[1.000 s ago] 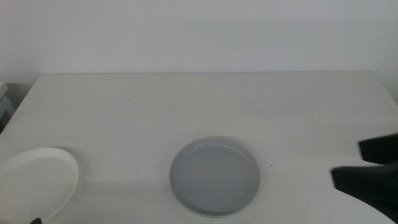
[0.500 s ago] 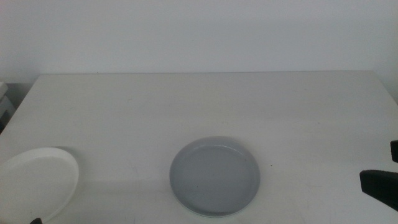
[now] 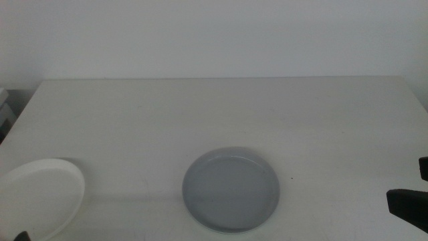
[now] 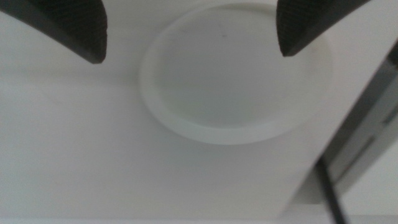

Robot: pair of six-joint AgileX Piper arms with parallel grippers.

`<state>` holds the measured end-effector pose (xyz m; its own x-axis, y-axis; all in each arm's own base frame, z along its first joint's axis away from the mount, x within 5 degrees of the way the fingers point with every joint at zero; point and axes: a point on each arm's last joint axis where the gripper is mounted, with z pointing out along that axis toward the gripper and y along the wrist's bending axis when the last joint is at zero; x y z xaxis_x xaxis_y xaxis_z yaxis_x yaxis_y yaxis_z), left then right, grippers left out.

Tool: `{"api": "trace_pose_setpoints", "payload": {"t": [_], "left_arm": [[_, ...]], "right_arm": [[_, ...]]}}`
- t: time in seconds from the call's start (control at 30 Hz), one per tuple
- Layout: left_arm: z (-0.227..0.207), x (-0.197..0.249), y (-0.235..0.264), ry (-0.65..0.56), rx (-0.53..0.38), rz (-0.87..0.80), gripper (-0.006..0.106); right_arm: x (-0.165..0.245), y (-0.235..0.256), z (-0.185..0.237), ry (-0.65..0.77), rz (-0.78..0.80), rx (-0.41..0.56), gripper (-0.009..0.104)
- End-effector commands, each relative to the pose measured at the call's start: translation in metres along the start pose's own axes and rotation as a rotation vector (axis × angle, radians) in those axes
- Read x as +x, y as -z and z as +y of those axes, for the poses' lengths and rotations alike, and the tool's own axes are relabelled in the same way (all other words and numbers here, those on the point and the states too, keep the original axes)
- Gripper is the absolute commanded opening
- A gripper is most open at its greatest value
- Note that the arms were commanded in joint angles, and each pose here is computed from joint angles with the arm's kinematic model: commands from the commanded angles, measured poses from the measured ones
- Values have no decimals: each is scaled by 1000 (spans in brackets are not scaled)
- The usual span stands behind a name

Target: Stack the three bowls on top of each other.

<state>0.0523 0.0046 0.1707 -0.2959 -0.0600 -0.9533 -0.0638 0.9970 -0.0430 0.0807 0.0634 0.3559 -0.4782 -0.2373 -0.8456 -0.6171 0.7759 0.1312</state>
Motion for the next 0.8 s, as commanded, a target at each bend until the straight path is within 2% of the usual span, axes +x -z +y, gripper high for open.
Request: {"api": "trace_pose_setpoints", "payload": {"t": [0.0, 0.27, 0.53, 0.77], "left_arm": [[0, -11, 2, 40, -8, -110, 105], [0, -59, 7, 154, -61, -93, 105], [-1, -146, 10, 167, -93, 134, 105], [-4, -201, 7, 186, -97, 303, 105]], "right_arm": [[-11, 5, 0, 4, -81, 11, 54], [-11, 5, 0, 4, -81, 11, 54], [-11, 5, 0, 5, -81, 10, 54], [-11, 5, 0, 5, -81, 9, 54]]}}
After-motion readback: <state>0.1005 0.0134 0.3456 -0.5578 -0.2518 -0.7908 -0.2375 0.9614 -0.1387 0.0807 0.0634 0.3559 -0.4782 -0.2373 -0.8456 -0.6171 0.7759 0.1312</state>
